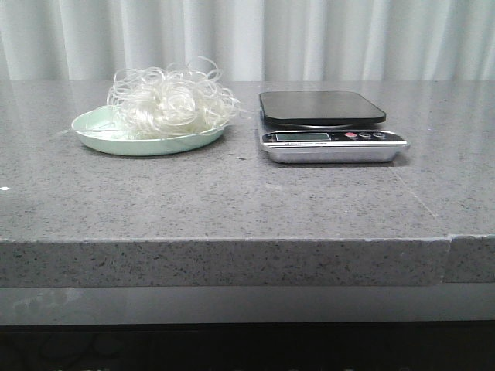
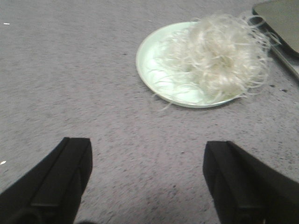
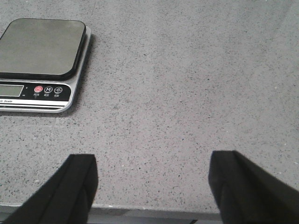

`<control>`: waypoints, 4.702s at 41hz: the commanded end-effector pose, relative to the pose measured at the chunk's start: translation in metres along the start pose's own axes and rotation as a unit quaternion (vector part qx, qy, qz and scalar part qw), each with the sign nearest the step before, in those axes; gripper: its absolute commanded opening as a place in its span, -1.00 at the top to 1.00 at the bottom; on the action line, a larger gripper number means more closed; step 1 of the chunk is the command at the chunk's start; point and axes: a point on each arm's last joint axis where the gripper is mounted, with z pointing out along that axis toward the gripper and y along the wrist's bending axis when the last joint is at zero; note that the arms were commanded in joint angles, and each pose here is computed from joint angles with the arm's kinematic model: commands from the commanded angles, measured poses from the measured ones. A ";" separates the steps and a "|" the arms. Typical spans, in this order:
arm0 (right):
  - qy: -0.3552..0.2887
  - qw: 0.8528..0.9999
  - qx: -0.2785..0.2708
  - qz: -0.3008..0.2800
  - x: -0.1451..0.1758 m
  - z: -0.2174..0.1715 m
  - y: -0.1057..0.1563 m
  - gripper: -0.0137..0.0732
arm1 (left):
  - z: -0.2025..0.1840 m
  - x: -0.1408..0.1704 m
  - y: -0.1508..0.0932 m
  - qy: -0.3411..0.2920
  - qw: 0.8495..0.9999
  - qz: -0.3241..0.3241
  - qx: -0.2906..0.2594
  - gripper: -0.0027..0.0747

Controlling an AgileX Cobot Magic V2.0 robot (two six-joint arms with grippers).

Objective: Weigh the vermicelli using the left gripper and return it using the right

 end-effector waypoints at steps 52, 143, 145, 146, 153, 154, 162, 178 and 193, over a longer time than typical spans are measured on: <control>-0.043 0.999 -0.001 -0.003 -0.015 -0.003 0.000 -0.69 | 0.218 -0.070 -0.049 0.063 0.995 0.035 0.062 0.24; -0.035 0.999 -0.001 -0.003 -0.013 -0.003 0.000 -0.69 | 0.216 -0.176 -0.194 -0.122 0.967 0.116 0.189 -0.13; -0.035 0.999 -0.001 -0.003 -0.013 -0.003 0.000 -0.69 | 0.214 -0.176 -0.193 -0.120 0.968 0.117 0.189 -0.16; -0.035 0.999 -0.001 -0.003 -0.013 -0.003 0.000 -0.69 | 0.213 -0.177 -0.193 -0.120 0.968 0.117 0.189 -0.16; -0.035 0.999 -0.001 -0.003 -0.013 -0.003 0.000 -0.69 | 0.195 -0.185 -0.188 -0.124 0.967 0.118 0.190 -0.16; -0.035 0.999 -0.001 -0.003 -0.013 -0.003 0.000 -0.69 | 0.192 -0.187 -0.187 -0.126 0.967 0.118 0.190 -0.16; -0.034 0.999 -0.001 -0.003 -0.013 -0.003 0.000 -0.69 | 0.156 -0.202 -0.175 -0.141 0.964 0.134 0.178 -0.16; -0.034 0.999 -0.001 -0.003 -0.013 -0.003 0.000 -0.69 | 0.063 -0.225 -0.144 -0.169 0.961 0.147 0.163 -0.16; -0.019 1.000 0.000 -0.003 -0.011 -0.003 0.000 -0.69 | -0.014 -0.201 -0.112 -0.157 0.962 0.149 0.163 -0.16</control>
